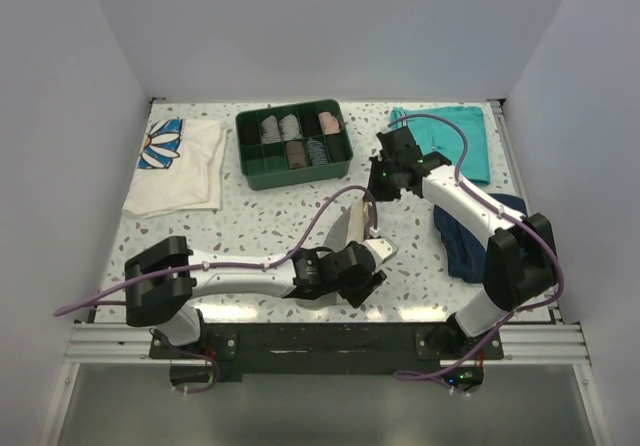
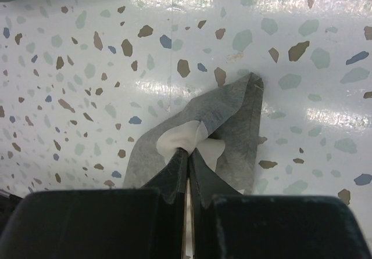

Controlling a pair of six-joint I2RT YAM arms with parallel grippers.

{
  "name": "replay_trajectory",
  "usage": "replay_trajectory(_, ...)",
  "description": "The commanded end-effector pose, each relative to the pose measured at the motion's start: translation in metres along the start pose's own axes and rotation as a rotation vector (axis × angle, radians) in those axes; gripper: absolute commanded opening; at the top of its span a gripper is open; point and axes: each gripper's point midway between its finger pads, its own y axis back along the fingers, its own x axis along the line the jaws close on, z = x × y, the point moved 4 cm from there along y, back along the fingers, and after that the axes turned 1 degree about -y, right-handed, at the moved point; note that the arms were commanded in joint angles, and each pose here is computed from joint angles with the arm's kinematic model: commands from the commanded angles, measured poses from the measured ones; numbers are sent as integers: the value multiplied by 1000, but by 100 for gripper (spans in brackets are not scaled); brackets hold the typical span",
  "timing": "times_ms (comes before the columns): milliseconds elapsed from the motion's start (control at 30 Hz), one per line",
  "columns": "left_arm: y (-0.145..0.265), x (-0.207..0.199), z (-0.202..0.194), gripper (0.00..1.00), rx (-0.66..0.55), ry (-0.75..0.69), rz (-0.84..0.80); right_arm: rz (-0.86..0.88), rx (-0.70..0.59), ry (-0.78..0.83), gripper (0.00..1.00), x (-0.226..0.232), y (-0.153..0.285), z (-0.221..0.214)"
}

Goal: Roll the underwear
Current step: Flatten out the underwear at the center of the board.

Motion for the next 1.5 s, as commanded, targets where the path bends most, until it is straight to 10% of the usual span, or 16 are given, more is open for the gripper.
replay_trajectory(0,-12,-21,1,62,-21,-74,-96,36,-12,11,0,2,5,3)
replay_trajectory(733,-55,-18,-45,50,98,-54,-53,31,-2,12,2,-4,10,-2)
replay_trajectory(1133,-52,-1,-50,0,103,-31,64,21,6,19,2,-9,12,-6)
replay_trajectory(1467,61,35,24,0,-185,135,214,30,19,38,2,-13,33,-20)
